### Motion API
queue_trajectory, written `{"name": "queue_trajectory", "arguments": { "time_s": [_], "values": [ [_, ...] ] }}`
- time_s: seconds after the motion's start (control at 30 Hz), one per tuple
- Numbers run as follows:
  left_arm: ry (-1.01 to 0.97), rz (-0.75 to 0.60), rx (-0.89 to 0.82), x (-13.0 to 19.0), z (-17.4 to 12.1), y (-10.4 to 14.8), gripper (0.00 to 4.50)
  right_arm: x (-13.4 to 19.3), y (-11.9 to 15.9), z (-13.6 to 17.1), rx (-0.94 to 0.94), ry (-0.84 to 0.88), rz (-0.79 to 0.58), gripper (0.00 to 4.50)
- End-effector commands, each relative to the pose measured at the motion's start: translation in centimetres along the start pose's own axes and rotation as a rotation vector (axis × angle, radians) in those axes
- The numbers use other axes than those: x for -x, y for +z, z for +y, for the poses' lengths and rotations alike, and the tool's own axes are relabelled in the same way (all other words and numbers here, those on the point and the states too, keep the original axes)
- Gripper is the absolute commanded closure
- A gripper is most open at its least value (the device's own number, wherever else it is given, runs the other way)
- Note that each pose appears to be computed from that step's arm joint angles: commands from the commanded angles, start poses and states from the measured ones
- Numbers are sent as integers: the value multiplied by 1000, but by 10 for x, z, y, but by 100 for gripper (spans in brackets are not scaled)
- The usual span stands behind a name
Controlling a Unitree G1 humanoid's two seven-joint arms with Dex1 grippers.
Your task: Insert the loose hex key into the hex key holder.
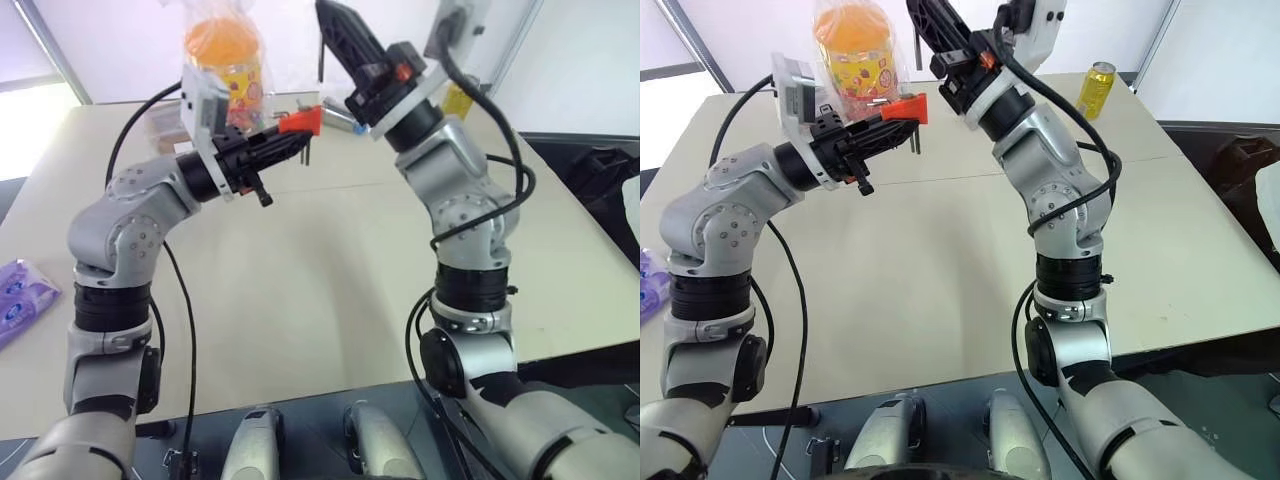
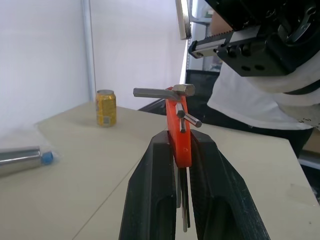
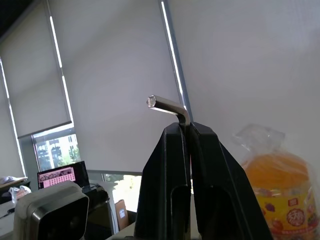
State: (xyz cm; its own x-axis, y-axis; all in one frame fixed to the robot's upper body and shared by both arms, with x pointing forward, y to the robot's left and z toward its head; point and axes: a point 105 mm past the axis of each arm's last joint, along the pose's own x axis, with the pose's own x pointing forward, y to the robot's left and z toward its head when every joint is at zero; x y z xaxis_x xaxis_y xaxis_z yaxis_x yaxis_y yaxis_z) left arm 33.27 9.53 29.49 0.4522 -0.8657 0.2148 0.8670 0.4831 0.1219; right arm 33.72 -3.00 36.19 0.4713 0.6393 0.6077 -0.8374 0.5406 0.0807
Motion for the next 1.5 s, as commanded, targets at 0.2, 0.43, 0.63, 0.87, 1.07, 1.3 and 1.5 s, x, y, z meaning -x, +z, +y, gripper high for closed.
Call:
{"name": "queue_trajectory", "arguments": {
  "time_s": [0.2,0.43,0.63,0.87,1.07,1.3,1.5],
  "values": [
    [-13,-62,-64,-1,-4,24,450,-1,7,11,31,31,-38,447],
    [-16,-62,-67,-1,-4,24,450,1,3,5,43,10,-29,447],
    [-18,-69,-68,-2,-4,27,450,2,2,3,53,2,-22,447],
    [-17,-69,-74,-1,-3,28,450,3,0,3,52,3,-17,447],
    [-15,-71,-74,-1,-3,29,450,3,-1,4,53,4,-15,447],
    [-3,-76,-72,-2,0,29,450,4,-3,10,56,37,-4,447],
    [0,-77,-72,-2,1,30,450,6,-4,16,59,74,8,256]
  ]
}}
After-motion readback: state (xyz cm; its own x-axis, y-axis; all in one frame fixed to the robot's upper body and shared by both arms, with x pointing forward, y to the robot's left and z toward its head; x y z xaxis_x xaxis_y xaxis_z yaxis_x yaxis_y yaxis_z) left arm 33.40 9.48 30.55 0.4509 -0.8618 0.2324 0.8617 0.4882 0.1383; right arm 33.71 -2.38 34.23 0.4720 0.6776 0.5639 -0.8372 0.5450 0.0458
